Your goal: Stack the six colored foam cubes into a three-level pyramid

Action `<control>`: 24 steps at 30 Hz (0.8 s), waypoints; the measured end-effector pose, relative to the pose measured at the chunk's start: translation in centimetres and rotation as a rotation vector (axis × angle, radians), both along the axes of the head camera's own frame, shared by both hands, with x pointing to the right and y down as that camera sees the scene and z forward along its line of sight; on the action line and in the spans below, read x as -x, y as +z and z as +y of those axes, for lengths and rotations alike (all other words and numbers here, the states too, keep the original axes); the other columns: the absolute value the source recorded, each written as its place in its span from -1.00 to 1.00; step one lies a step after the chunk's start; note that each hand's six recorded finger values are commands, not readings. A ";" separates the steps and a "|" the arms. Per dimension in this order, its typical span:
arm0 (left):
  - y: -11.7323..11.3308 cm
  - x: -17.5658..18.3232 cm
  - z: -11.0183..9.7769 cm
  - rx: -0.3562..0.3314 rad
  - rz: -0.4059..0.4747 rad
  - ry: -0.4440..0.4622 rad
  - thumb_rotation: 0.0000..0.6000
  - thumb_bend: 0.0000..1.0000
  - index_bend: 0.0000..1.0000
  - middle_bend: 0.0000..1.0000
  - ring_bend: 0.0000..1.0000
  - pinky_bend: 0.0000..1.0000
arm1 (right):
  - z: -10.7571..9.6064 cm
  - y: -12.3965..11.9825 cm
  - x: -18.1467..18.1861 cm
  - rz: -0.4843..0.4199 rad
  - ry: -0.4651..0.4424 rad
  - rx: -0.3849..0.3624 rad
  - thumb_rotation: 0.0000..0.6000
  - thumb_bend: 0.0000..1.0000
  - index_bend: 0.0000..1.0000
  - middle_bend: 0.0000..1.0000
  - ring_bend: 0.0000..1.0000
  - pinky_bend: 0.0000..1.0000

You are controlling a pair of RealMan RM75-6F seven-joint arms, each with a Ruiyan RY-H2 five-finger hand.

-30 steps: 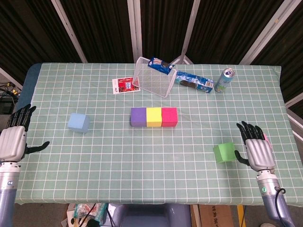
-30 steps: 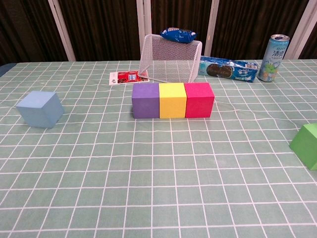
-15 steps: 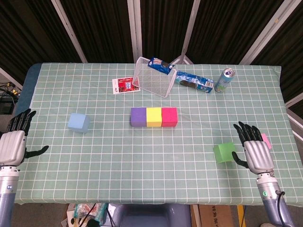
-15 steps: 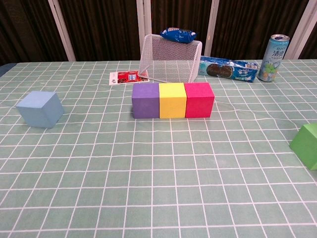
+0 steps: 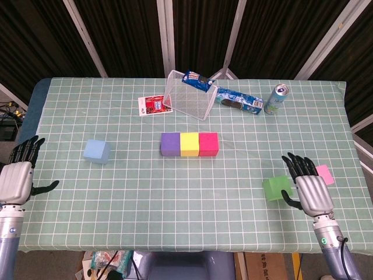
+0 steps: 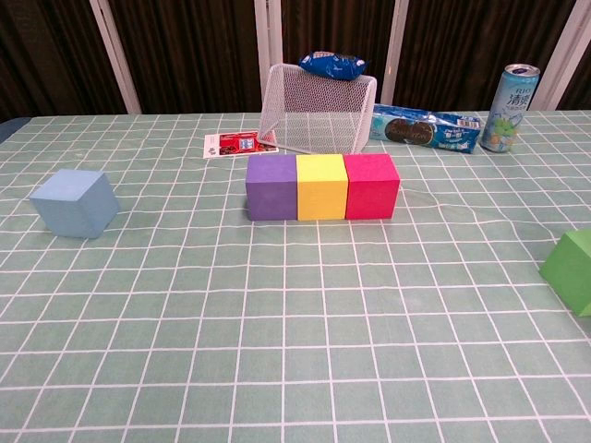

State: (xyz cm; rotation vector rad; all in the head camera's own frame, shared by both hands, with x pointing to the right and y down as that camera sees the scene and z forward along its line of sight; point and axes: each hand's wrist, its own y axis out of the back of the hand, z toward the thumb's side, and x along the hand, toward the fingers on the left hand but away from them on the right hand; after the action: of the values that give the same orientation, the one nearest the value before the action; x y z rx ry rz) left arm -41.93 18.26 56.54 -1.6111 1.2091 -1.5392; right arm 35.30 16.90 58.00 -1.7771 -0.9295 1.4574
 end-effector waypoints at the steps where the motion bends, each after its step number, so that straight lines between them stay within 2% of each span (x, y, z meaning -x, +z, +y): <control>1: 0.0 0.0 0.0 -0.002 0.001 0.000 1.00 -0.90 -1.00 -1.00 -1.00 -0.91 | 0.0 0.2 0.1 -0.001 -0.005 0.008 1.00 -0.24 -1.00 -1.00 -1.00 -1.00; 8: -0.2 -0.4 -0.2 -0.015 0.005 0.008 1.00 -0.90 -1.00 -1.00 -1.00 -0.91 | -1.4 0.8 2.1 -0.028 -0.038 0.038 1.00 -0.24 -1.00 -1.00 -1.00 -1.00; 16: -0.5 -0.8 -0.7 -0.027 0.018 0.009 1.00 -0.90 -1.00 -1.00 -1.00 -0.91 | -3.5 2.9 5.3 0.019 -0.090 0.085 1.00 -0.24 -1.00 -1.00 -1.00 -1.00; 20: -0.2 -0.5 -0.5 -0.008 0.006 0.006 1.00 -0.90 -1.00 -1.00 -1.00 -0.91 | -3.8 3.9 6.9 0.026 -0.102 0.097 1.00 -0.24 -1.00 -1.00 -1.00 -1.00; 24: 0.3 0.1 -0.3 0.014 -0.005 -0.003 1.00 -0.90 -1.00 -1.00 -1.00 -0.91 | -3.5 4.1 6.5 0.053 -0.098 0.091 1.00 -0.24 -1.00 -1.00 -1.00 -1.00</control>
State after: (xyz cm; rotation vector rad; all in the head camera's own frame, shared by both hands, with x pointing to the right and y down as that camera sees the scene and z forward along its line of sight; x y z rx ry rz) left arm -42.02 17.98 56.82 -1.6146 1.2006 -1.5556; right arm 28.78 13.39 62.06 -1.8143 -0.7488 1.4974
